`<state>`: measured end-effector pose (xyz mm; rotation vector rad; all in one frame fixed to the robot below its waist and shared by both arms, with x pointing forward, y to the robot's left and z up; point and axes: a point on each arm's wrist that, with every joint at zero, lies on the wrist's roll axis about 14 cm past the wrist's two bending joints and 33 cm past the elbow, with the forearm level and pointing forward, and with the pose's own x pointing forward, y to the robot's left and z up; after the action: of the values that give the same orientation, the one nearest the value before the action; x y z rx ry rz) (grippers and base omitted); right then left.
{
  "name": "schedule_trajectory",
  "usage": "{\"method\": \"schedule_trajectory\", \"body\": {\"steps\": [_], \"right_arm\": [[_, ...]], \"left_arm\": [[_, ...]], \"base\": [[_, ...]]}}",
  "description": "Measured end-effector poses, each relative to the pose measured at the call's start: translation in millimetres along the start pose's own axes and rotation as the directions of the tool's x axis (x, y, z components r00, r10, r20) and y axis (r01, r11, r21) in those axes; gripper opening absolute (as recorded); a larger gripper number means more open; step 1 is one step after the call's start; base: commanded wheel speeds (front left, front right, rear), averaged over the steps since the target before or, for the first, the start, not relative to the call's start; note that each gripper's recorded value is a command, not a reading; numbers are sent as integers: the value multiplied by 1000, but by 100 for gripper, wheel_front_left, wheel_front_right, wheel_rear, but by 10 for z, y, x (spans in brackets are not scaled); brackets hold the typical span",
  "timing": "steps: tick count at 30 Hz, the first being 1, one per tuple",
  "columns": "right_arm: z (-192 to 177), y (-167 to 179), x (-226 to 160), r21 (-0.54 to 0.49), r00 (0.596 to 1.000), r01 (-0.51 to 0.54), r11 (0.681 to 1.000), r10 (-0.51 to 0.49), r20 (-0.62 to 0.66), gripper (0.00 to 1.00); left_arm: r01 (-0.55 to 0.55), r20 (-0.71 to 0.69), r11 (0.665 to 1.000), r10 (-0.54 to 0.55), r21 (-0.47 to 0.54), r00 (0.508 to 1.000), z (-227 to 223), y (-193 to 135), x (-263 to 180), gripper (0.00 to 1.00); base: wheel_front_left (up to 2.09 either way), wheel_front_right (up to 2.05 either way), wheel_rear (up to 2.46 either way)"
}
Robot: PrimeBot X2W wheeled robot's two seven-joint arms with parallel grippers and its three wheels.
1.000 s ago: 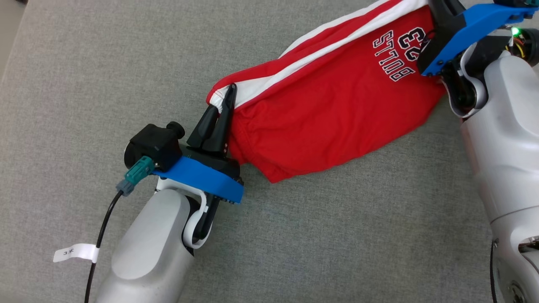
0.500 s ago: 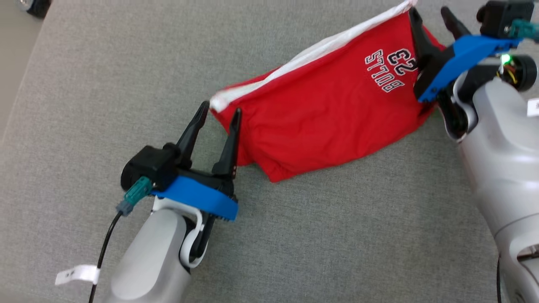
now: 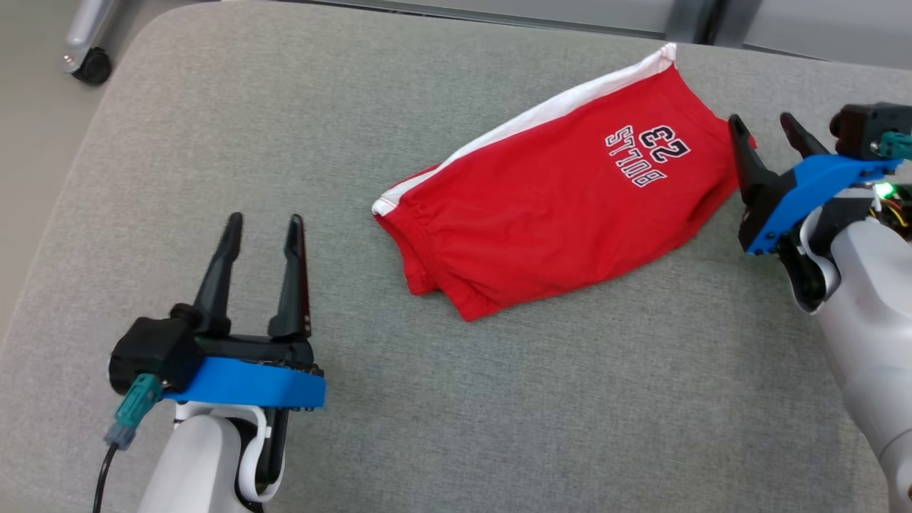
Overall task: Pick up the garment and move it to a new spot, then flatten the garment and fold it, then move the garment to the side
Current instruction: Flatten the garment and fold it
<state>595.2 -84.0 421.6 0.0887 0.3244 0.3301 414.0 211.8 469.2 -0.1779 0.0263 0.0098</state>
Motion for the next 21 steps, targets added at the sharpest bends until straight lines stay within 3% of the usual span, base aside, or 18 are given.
{"method": "schedule_trajectory", "body": {"steps": [7, 16, 17, 19, 21], "right_arm": [[-211, -39, -13, -8, 998, 13, 1000, -14, -66, 100], [-501, -43, -28, -15, 986, 23, 1000, -25, -166, 100], [-524, -25, -30, -13, 984, 21, 1000, -23, -174, 78], [-542, 25, -22, -11, 984, 11, 1000, -13, -179, 0], [-557, 61, -25, 2, 983, 7, 1000, -7, -184, 0]], "left_arm": [[-103, 77, 995, 102, 11, 992, 243, 249, -142, 100], [-160, 93, 987, 157, 30, 983, 295, 390, -252, 100], [-161, 94, 987, 158, 30, 983, 297, 394, -256, 100], [-161, 90, 986, 158, 29, 983, 281, 394, -266, 100], [-161, 88, 987, 158, 30, 984, 274, 392, -265, 100]], "base": [[0, 0, 0], [0, 0, 0], [0, 0, 0], [0, 0, 0], [0, 0, 0]]}}
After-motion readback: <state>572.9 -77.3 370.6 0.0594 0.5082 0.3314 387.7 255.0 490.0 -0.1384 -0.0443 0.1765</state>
